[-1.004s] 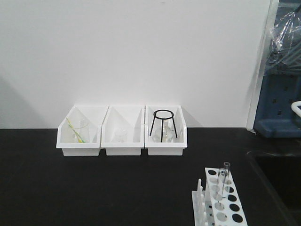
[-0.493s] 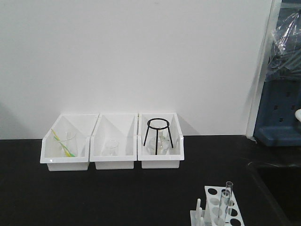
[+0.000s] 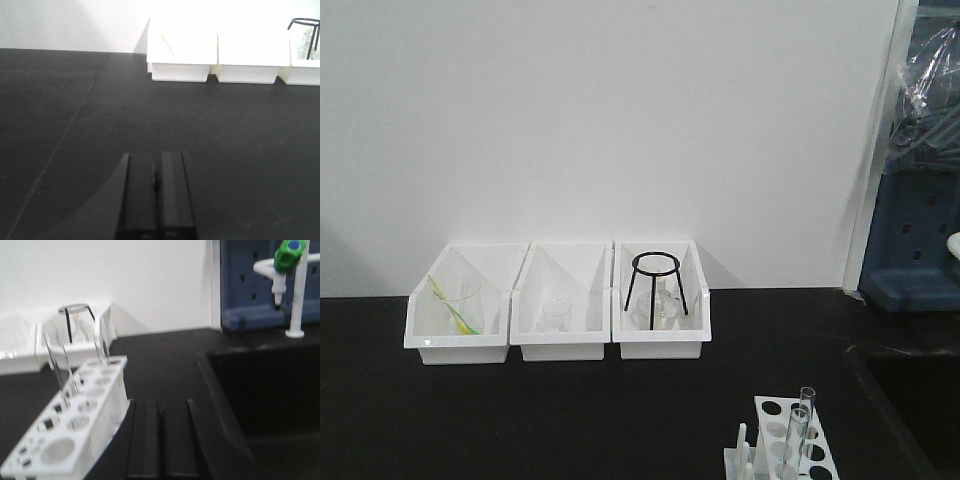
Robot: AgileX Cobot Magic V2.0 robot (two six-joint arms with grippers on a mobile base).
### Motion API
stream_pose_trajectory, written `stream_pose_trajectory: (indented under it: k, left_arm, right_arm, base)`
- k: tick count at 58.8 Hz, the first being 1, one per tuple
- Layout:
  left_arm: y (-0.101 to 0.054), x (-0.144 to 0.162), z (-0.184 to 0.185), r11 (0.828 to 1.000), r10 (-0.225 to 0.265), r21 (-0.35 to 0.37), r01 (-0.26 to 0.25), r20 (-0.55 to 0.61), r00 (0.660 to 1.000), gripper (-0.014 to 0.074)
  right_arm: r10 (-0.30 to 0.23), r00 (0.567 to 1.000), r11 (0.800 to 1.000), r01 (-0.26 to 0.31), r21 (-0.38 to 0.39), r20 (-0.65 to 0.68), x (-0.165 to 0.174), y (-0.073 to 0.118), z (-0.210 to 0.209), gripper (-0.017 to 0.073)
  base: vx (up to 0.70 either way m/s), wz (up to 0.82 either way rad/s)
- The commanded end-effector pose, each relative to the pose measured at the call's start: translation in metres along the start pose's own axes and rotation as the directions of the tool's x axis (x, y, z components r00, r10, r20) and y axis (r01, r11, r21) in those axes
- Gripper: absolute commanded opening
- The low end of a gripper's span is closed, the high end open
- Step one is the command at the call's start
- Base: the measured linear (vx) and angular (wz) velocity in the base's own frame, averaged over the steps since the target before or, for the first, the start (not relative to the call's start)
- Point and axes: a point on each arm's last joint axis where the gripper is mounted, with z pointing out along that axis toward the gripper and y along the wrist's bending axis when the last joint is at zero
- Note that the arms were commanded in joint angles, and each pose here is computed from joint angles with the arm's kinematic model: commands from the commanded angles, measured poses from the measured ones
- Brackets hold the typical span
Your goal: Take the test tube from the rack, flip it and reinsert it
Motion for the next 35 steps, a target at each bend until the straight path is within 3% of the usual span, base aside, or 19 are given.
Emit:
stream_pose_trajectory:
  k: [1, 10, 19, 26, 35]
  left_arm:
    - [-0.002, -0.007, -0.001, 1.0, -0.005, 0.02, 0.003, 0.092, 0.996, -0.0006]
    - [-0.002, -0.007, -0.001, 1.0, -0.005, 0.02, 0.003, 0.092, 0.996, -0.0006]
    - [-0.002, -0.007, -0.001, 1.0, -0.005, 0.02, 0.003, 0.092, 0.996, -0.0006]
    - [-0.002, -0.007, -0.001, 1.0, -0.005, 0.02, 0.003, 0.092, 0.996, -0.0006]
    - [-0.002, -0.007, -0.001, 1.0, -0.005, 0.02, 0.003, 0.092, 0.996, -0.0006]
  right_arm:
    - [0.005, 0.969, 1.0, 0.0, -0.02, 0.246, -0.029, 0.003, -0.005, -0.0012]
    - [-0.081, 0.923, 0.996, 0.089, -0.004, 0.376, -0.095, 0.01, -0.018, -0.0012]
    - [-0.183, 0.909, 0.982, 0.185, 0.03, 0.374, -0.162, 0.017, 0.004, -0.0012]
    - [-0.152, 0.94, 0.988, 0.155, 0.015, 0.307, -0.184, 0.019, 0.041, -0.0012]
    - [-0.069, 0.985, 0.998, 0.07, 0.001, 0.156, -0.173, 0.017, 0.084, -0.0009]
  base:
    - [0.0, 0.0]
    - [0.0, 0.0]
    - [0.0, 0.0]
    - [0.0, 0.0]
    - [0.0, 0.0]
